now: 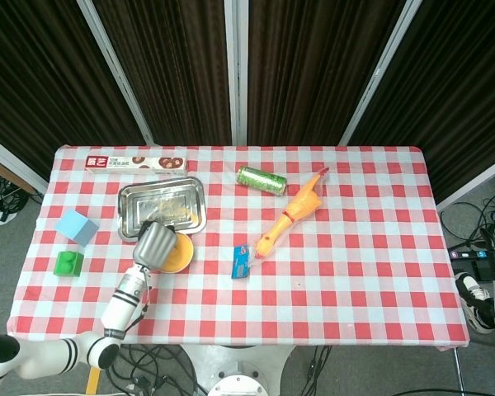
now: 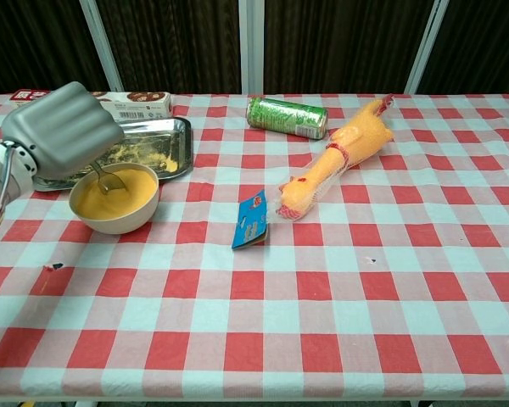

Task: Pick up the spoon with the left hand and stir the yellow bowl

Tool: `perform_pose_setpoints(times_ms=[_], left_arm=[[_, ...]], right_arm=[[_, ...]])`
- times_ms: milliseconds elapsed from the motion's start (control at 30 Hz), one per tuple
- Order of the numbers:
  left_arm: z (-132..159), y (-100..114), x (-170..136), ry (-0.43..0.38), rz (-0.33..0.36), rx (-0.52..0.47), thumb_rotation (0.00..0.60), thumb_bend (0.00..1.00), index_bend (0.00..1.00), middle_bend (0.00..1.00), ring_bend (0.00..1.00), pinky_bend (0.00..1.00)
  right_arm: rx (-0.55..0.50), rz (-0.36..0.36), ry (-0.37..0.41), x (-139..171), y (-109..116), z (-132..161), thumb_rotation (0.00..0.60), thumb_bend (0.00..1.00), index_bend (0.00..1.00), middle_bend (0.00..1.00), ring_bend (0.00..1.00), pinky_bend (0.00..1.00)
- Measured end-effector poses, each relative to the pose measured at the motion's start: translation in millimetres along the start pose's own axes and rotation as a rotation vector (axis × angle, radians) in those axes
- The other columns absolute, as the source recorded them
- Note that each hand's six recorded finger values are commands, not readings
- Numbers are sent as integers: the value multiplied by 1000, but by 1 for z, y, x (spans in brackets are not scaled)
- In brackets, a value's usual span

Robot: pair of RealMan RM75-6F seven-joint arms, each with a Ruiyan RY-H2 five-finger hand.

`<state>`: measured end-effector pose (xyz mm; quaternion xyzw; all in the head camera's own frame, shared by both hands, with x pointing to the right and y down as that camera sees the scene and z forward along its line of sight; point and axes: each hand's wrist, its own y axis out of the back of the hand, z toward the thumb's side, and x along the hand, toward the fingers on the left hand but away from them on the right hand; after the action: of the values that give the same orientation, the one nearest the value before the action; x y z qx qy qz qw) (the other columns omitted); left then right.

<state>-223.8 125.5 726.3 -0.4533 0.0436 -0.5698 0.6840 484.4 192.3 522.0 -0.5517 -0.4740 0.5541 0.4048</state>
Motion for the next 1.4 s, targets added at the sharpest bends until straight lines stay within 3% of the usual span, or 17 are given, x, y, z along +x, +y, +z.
perform_pose_setpoints(times_ms=[467, 700, 900, 1133, 1233, 1400], left_arm=[[-16, -9, 1, -37, -167, -363, 600, 383, 726, 935, 914, 972], [-38, -9, 1, -16, -204, -498, 600, 383, 727, 935, 914, 972], [-52, -8, 1, 2, -206, -507, 600, 383, 727, 934, 914, 972], [-49, -5, -2, -29, -237, -537, 600, 383, 727, 934, 914, 972], [-49, -4, -1, -25, -230, -501, 600, 383, 727, 935, 914, 972], [-48, -1, -1, 5, -158, -322, 600, 383, 726, 934, 915, 972]], right_arm=[[-2, -3, 3, 1, 1, 2, 600, 148, 68, 270, 40, 168], [-2, -6, 4, 1, 2, 2, 600, 148, 68, 270, 40, 168], [-1, -7, 5, 1, 2, 2, 600, 148, 68, 271, 40, 168], [-3, -6, 5, 1, 1, 2, 600, 148, 68, 271, 40, 168], [-3, -6, 4, 1, 1, 1, 600, 148, 68, 271, 40, 168], [-2, -7, 3, 2, 1, 1, 600, 148, 68, 271, 40, 169]])
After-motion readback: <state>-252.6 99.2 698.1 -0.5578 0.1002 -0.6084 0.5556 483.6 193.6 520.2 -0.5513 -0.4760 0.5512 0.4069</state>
